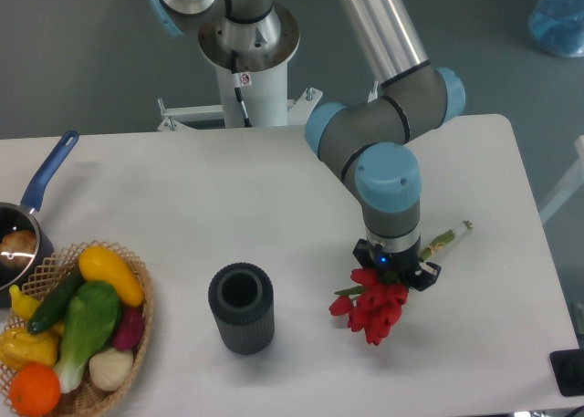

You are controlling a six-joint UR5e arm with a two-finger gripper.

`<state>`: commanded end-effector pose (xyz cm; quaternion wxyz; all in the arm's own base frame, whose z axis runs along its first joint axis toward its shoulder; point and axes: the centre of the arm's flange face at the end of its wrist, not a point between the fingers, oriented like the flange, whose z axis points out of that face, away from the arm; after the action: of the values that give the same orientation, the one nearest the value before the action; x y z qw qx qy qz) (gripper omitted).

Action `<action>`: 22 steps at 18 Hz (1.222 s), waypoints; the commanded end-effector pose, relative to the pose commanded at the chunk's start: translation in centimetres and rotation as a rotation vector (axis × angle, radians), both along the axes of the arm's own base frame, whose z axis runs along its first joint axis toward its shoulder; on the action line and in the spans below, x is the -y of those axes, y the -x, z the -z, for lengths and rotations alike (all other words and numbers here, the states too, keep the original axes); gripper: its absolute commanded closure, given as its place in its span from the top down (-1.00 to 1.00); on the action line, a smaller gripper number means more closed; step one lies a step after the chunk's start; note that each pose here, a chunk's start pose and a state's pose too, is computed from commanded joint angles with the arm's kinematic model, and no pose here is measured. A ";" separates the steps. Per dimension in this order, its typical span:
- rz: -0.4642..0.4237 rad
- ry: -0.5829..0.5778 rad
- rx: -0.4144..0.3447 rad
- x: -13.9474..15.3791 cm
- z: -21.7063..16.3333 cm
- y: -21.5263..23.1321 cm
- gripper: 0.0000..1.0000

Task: Place the flowers on the table
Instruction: 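Lower the tulips onto the table and open the gripper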

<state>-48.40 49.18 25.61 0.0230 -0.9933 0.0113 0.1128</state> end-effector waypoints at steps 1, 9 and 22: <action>-0.008 -0.011 0.009 -0.2 0.2 0.1 -0.33; -0.017 -0.021 0.006 -0.2 0.2 1.0 0.77; -0.130 -0.187 -0.071 2.1 -6.4 2.9 1.00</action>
<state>-51.32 47.09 31.99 0.1079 -0.9808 -0.0628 0.1496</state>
